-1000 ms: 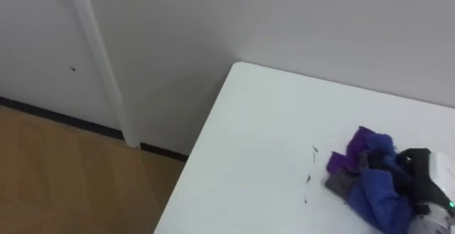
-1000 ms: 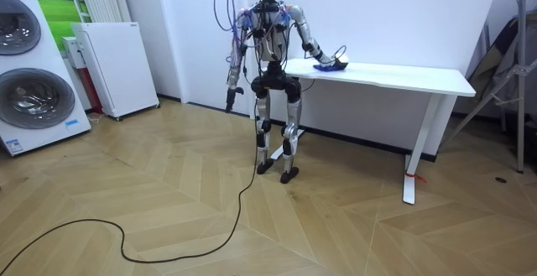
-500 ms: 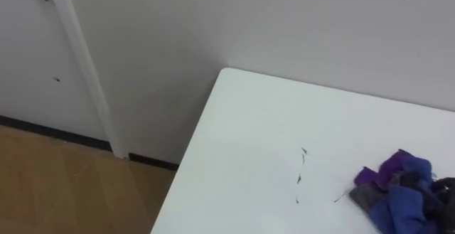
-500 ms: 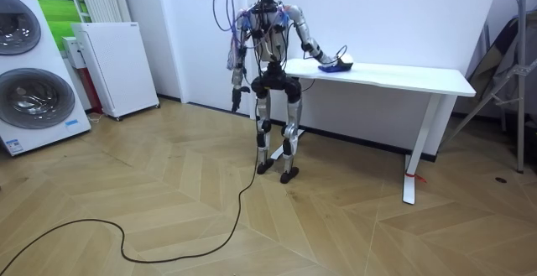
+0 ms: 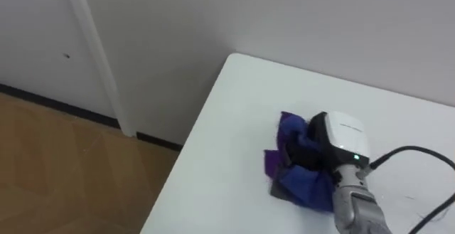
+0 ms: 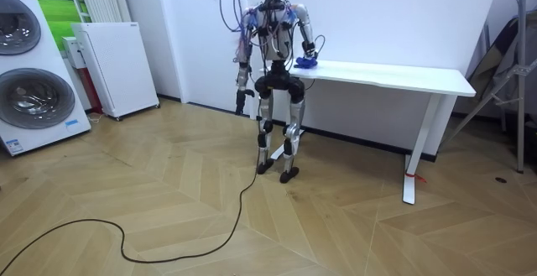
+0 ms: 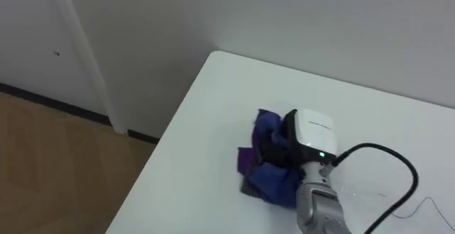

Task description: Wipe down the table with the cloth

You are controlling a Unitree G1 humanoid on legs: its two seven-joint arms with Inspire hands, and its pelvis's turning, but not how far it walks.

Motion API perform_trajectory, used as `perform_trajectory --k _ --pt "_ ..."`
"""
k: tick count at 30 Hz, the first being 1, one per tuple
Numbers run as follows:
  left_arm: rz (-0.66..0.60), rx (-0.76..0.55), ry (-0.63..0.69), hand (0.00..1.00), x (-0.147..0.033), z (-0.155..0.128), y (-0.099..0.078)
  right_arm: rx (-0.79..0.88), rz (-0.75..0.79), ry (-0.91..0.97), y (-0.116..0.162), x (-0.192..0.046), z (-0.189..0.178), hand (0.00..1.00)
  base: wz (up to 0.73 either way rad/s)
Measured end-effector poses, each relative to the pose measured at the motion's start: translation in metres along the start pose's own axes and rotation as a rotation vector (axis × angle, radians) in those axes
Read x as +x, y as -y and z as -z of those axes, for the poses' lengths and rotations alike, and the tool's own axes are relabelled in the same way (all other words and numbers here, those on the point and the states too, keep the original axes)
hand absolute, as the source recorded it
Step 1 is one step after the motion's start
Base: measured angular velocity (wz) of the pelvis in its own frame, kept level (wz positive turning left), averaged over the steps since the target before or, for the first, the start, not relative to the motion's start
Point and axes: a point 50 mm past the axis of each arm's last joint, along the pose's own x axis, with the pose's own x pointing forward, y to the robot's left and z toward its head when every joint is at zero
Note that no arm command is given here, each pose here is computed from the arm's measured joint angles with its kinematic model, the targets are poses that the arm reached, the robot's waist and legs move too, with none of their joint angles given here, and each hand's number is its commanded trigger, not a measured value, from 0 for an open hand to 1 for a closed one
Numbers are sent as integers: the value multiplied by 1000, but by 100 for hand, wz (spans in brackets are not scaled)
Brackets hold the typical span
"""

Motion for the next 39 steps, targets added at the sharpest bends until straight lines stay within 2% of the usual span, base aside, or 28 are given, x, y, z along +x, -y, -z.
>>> perform_trajectory --k 6,9,12,19,23,27,31,33,35,39 --pt "-5 -7 14 0 -1 1 1 35 38 11 -6 -6 13 100 13" --pt "-32 -12 32 0 -1 -1 -1 100 87 -91 -10 -21 40 100 22" --pt "-76 -64 29 0 -1 -2 -12 164 155 -230 -13 -39 72 100 14" --pt "-122 -104 21 0 -2 7 -21 355 280 -651 -14 -73 140 100 16" --pt "-125 -102 25 0 -3 8 -21 358 279 -683 -10 -77 151 100 0" --pt "-105 -78 33 0 -3 4 -16 342 250 -662 -9 -68 144 100 -28" --pt "-74 -22 59 0 -1 -13 -5 253 204 -564 -5 -47 118 100 -36" --pt "-59 0 56 0 0 -18 0 188 146 -460 -3 -36 97 100 -33" --pt "-48 37 67 0 0 -25 4 120 82 -291 -5 -25 57 100 -36" --pt "-33 47 73 0 -1 -28 10 71 3 -89 -8 -11 7 100 -4"
